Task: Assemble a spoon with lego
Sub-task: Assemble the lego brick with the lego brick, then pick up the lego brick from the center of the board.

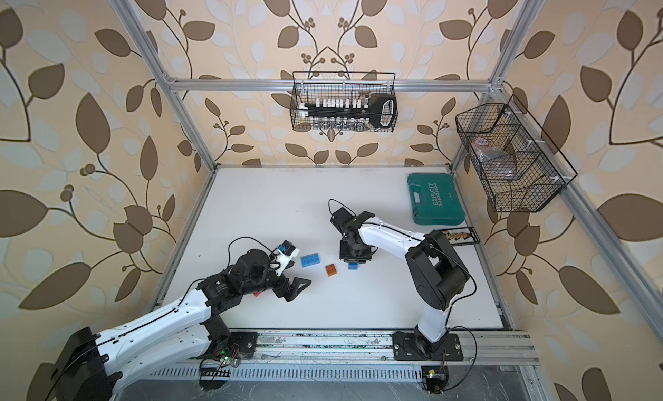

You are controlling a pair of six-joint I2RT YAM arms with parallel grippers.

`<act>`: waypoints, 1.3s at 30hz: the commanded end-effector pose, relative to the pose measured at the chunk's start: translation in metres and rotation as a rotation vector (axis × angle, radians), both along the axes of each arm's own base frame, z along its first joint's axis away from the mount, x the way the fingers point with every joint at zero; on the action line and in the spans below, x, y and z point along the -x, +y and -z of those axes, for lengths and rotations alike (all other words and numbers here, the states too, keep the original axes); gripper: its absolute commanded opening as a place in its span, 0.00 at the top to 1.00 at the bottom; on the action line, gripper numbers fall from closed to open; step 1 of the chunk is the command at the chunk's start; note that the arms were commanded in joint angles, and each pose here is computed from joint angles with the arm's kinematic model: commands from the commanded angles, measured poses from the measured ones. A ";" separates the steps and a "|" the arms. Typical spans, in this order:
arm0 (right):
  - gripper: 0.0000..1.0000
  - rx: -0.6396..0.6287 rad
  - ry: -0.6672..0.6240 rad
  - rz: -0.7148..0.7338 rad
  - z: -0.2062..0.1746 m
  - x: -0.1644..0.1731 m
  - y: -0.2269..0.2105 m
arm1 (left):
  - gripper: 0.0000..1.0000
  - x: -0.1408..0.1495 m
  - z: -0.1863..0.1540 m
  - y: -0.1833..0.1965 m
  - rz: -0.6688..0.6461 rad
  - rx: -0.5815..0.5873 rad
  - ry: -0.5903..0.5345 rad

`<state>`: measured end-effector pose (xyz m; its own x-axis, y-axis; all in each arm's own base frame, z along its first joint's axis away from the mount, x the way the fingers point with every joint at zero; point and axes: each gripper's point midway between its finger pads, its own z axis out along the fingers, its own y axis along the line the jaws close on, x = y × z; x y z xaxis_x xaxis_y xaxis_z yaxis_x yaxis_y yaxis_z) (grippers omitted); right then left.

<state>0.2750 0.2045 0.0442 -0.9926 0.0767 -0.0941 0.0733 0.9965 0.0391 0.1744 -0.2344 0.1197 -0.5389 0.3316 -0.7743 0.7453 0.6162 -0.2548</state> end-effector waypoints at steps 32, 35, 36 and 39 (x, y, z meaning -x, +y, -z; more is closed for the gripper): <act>0.42 0.052 0.002 -0.343 -0.003 0.011 0.080 | 0.01 0.003 -0.015 0.008 -0.043 0.061 -0.040; 0.44 0.050 0.014 -0.348 0.005 0.013 0.080 | 0.01 0.003 -0.015 0.008 -0.045 0.061 -0.041; 0.45 0.046 0.017 -0.348 0.007 0.013 0.081 | 0.01 0.003 -0.015 0.008 -0.045 0.060 -0.041; 0.49 0.040 0.022 -0.349 0.011 0.013 0.083 | 0.01 0.003 -0.014 0.008 -0.045 0.057 -0.038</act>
<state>0.2623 0.2841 0.0392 -0.9611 -0.2643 -0.0804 -0.2646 0.9643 -0.0077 0.1730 -0.2269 0.1346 -0.5151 0.2667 -0.8146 0.7341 0.6278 -0.2587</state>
